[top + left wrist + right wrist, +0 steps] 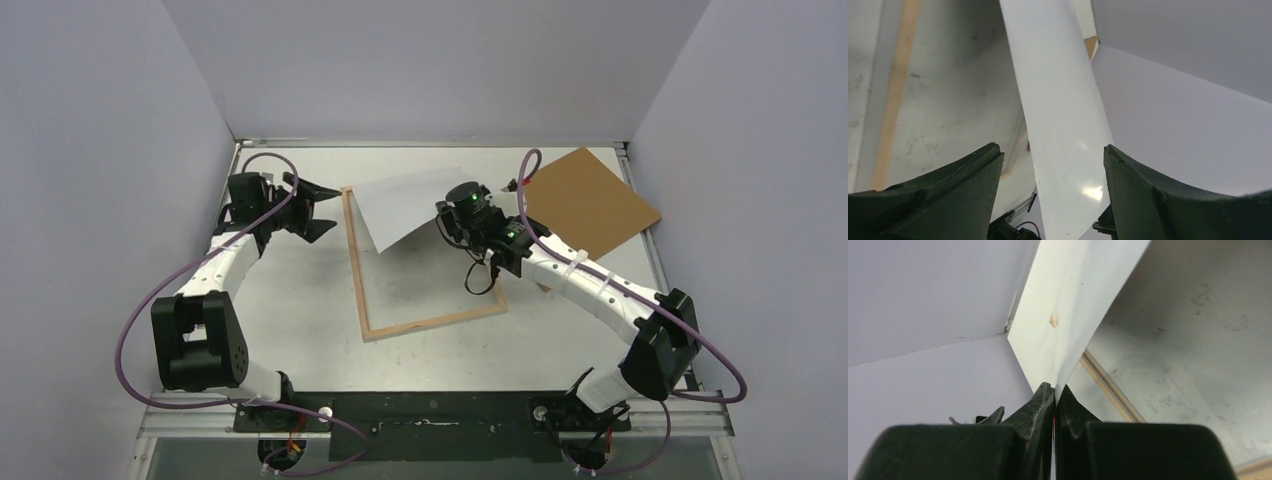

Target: Put the photo into the frame

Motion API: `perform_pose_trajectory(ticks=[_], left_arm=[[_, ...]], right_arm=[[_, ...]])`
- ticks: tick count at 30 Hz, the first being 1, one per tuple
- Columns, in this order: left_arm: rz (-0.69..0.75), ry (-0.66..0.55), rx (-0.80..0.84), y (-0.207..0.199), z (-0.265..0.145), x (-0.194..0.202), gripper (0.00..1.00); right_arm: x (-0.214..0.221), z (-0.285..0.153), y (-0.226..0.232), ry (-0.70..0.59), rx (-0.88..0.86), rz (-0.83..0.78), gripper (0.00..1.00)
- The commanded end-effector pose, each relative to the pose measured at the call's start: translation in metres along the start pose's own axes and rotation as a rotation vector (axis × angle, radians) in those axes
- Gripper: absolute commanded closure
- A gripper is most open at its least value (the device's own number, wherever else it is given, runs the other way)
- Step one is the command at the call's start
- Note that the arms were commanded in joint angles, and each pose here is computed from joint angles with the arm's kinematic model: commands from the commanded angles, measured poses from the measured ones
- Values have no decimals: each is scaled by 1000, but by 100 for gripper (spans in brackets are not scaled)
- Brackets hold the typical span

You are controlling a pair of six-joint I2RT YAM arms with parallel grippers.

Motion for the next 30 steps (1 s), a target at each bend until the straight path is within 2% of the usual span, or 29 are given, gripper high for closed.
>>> perform_pose_trajectory(ticks=[1, 9, 17, 22, 30], left_arm=[[62, 19, -80, 37, -1, 2, 29], [134, 79, -199, 80, 18, -3, 31], [161, 99, -291, 113, 40, -17, 33], [234, 71, -202, 110, 57, -27, 40], [267, 77, -255, 137, 69, -31, 42]], right_arm=[[-13, -22, -7, 25, -22, 33, 100], [-18, -18, -65, 13, 50, -8, 100], [-14, -11, -93, 25, 58, 48, 100], [-6, -14, -104, 26, 63, 40, 100], [2, -15, -128, 25, 49, 20, 99]])
Point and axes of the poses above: each gripper's point midway between its finger pads, its own z axis out along the fingers, its own y axis along the line the jaws close on, x = y × z, the point moved 2 cm from there along -z, back along the fingers, and after that the axes turned 9 degrees about z, right-handed, at the moved point
